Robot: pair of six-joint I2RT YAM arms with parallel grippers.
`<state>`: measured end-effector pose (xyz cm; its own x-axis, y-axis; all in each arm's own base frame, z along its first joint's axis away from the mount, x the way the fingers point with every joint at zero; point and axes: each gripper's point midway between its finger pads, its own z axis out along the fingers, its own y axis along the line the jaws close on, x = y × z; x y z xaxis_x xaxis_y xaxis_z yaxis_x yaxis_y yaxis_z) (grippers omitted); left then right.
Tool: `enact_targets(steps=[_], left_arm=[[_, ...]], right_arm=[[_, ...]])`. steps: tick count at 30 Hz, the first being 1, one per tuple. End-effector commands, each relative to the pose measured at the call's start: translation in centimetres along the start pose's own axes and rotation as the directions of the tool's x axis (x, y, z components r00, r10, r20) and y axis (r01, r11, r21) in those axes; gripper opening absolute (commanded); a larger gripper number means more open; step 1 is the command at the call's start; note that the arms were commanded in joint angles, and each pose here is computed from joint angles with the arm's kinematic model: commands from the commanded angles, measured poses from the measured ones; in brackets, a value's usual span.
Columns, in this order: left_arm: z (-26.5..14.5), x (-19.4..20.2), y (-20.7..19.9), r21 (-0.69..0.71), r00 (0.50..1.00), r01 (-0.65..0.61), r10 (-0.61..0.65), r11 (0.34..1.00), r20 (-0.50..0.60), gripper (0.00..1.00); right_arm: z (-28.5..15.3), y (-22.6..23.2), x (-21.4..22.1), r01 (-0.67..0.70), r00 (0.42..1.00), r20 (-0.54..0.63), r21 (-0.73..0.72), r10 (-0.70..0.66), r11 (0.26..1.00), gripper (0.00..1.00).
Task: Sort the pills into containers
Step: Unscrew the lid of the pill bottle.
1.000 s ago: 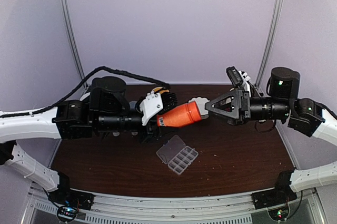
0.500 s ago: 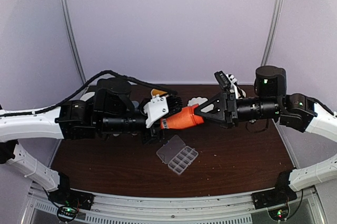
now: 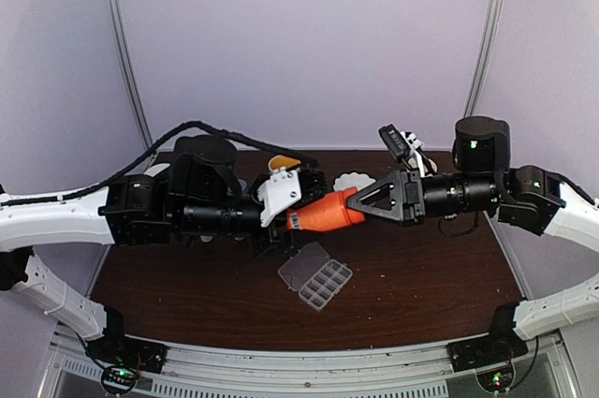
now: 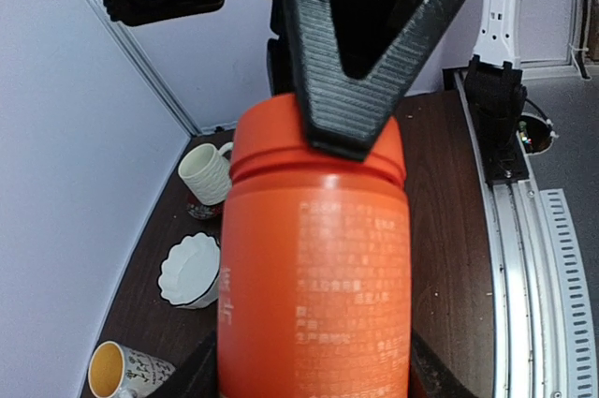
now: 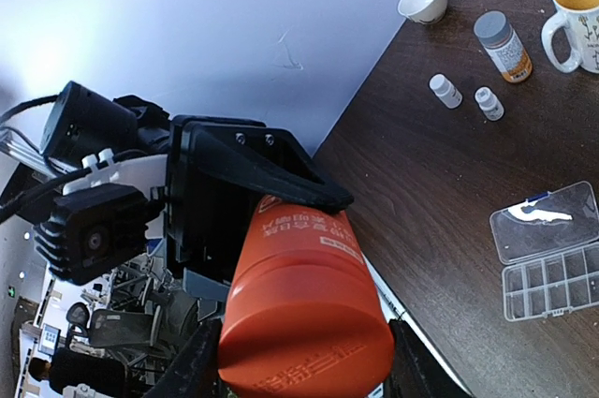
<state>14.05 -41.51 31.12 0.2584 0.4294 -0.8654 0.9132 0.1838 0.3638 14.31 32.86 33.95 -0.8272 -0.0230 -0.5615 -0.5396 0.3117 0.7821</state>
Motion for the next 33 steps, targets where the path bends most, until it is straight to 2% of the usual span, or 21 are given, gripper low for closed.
enact_targets(steps=[1, 6, 11, 13, 17, 21, 26, 30, 32, 33], left_arm=[[-1.1, -4.3, -1.1, 0.138, 0.987, 0.079, -0.097, 0.987, 0.13, 0.27], [-2.0, -5.9, -2.4, 0.298, 0.967, 0.143, -0.197, 0.944, 0.161, 0.28], [-2.7, -7.2, -4.0, 0.449, 0.945, 0.192, -0.288, 0.873, 0.155, 0.28], [-3.0, -7.7, -4.3, 0.497, 0.931, 0.214, -0.329, 0.841, 0.157, 0.28], [-3.3, -8.2, -4.7, 0.549, 0.917, 0.221, -0.363, 0.806, 0.164, 0.27], [-3.2, -8.6, -5.2, 0.592, 0.91, 0.229, -0.387, 0.773, 0.152, 0.27], [-3.5, -9.0, -5.7, 0.636, 0.9, 0.225, -0.408, 0.738, 0.155, 0.27], [-3.6, -9.1, -6.3, 0.673, 0.895, 0.232, -0.425, 0.702, 0.136, 0.27], [-3.7, -9.1, -6.4, 0.683, 0.894, 0.234, -0.43, 0.692, 0.13, 0.27], [-3.8, -9.1, -6.5, 0.688, 0.893, 0.233, -0.431, 0.688, 0.128, 0.27]], right_arm=[[-1.6, 3.4, -0.3, 0.217, 0.976, 0.04, -0.102, -0.214, 0.971, 0.2], [-2.3, 4.1, 0.3, 0.43, 0.903, 0.055, -0.097, -0.426, 0.898, 0.2], [-3.3, 4.7, 0.5, 0.616, 0.786, 0.122, -0.074, -0.606, 0.784, 0.2], [-3.8, 5.1, 0.9, 0.697, 0.713, 0.171, -0.073, -0.68, 0.713, 0.19], [-5.2, 5.4, 1.2, 0.83, 0.541, 0.248, -0.004, -0.804, 0.557, 0.1], [-5.0, 4.9, 2.0, 0.901, 0.426, 0.186, -0.002, -0.885, 0.434, 0.1], [-4.7, 4.1, 3.4, 0.972, 0.235, 0.147, -0.02, -0.961, 0.235, 0.08], [-5.0, 3.7, 5.1, 0.999, 0.011, 0.159, -0.042, -0.987, 0.005, 0.04], [-5.1, 3.6, 4.9, 0.999, -0.051, 0.157, -0.01, -0.986, -0.054, 0.03], [-5.1, 3.6, 5.2, 0.995, -0.1, 0.155, -0.013, -0.983, -0.104, 0.03]])
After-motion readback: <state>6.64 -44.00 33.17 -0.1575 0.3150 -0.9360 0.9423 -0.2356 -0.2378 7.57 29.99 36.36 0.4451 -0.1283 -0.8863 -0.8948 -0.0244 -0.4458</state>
